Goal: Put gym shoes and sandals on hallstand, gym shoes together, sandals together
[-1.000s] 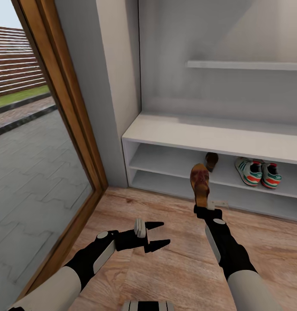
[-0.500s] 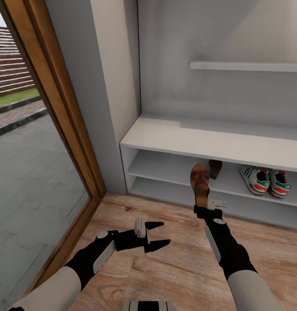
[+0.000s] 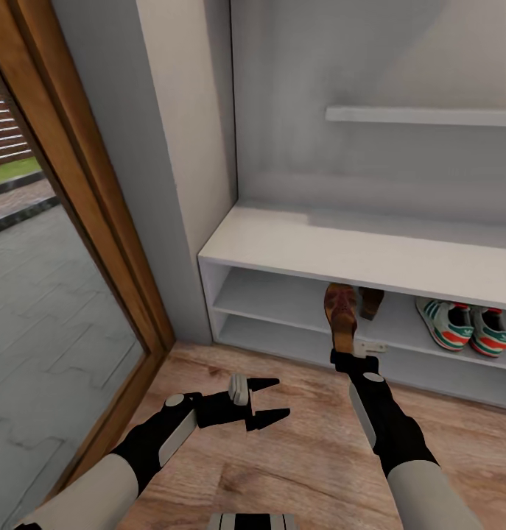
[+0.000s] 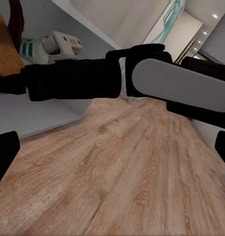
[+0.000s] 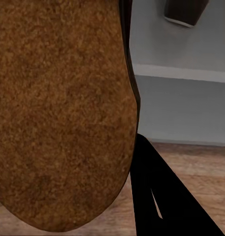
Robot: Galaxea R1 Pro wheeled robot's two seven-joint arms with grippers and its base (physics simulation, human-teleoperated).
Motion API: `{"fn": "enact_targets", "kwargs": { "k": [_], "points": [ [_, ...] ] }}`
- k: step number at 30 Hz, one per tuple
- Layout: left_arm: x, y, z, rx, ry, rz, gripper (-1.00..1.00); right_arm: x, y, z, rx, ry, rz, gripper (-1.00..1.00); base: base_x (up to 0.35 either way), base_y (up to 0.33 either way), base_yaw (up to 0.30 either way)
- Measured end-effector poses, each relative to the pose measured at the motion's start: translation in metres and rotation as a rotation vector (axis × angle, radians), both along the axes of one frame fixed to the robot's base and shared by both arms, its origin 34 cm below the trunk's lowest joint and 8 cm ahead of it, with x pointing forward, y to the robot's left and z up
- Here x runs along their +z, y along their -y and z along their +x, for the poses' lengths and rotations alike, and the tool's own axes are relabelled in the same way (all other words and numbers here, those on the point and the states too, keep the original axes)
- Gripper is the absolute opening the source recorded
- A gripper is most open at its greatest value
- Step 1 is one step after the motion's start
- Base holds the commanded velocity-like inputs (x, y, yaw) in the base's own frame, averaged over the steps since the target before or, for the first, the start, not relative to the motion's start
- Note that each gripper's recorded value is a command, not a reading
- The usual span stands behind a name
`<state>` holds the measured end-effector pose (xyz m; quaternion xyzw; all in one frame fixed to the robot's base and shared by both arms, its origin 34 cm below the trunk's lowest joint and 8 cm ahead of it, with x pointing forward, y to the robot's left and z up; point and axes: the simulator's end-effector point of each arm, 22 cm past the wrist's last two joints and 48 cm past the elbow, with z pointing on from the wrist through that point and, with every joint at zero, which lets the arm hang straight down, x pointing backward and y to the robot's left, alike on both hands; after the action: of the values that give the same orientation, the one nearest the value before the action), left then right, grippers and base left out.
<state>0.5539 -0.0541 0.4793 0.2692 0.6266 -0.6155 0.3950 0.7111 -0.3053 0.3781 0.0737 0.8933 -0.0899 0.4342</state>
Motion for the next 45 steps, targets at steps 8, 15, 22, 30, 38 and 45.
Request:
{"fn": "enact_targets", "kwargs": {
  "k": [8, 15, 22, 30, 38, 45],
  "points": [
    [0.0005, 0.0002, -0.0001, 0.000, 0.000, 0.000, 1.00, 0.0005, 0.0005, 0.0000, 0.000, 0.001, -0.001, -1.00, 0.266, -0.030, 0.000],
    [0.0004, 0.0005, -0.0002, 0.000, 0.000, -0.001, 1.00, 0.0003, 0.0007, 0.0000, -0.001, 0.000, -0.001, -1.00, 0.231, -0.032, 0.000],
    [0.0005, 0.0006, -0.0002, -0.001, 0.000, -0.001, 1.00, 0.0006, 0.0008, 0.0001, -0.001, 0.001, -0.001, -1.00, 0.088, -0.009, 0.000],
    [0.0004, 0.0007, -0.0002, -0.001, 0.000, -0.001, 1.00, 0.0001, 0.0011, -0.0001, -0.003, 0.000, 0.001, -1.00, 0.193, -0.059, 0.000],
    [0.0003, 0.0006, -0.0004, -0.001, 0.000, 0.000, 1.00, 0.0005, 0.0004, 0.0001, -0.001, 0.001, 0.000, -1.00, 0.132, -0.099, 0.000],
    [0.0026, 0.0008, -0.0038, -0.017, 0.003, -0.011, 1.00, -0.0001, 0.0007, -0.0001, -0.003, 0.000, 0.002, -1.00, 0.079, -0.053, 0.000]
  ]
}}
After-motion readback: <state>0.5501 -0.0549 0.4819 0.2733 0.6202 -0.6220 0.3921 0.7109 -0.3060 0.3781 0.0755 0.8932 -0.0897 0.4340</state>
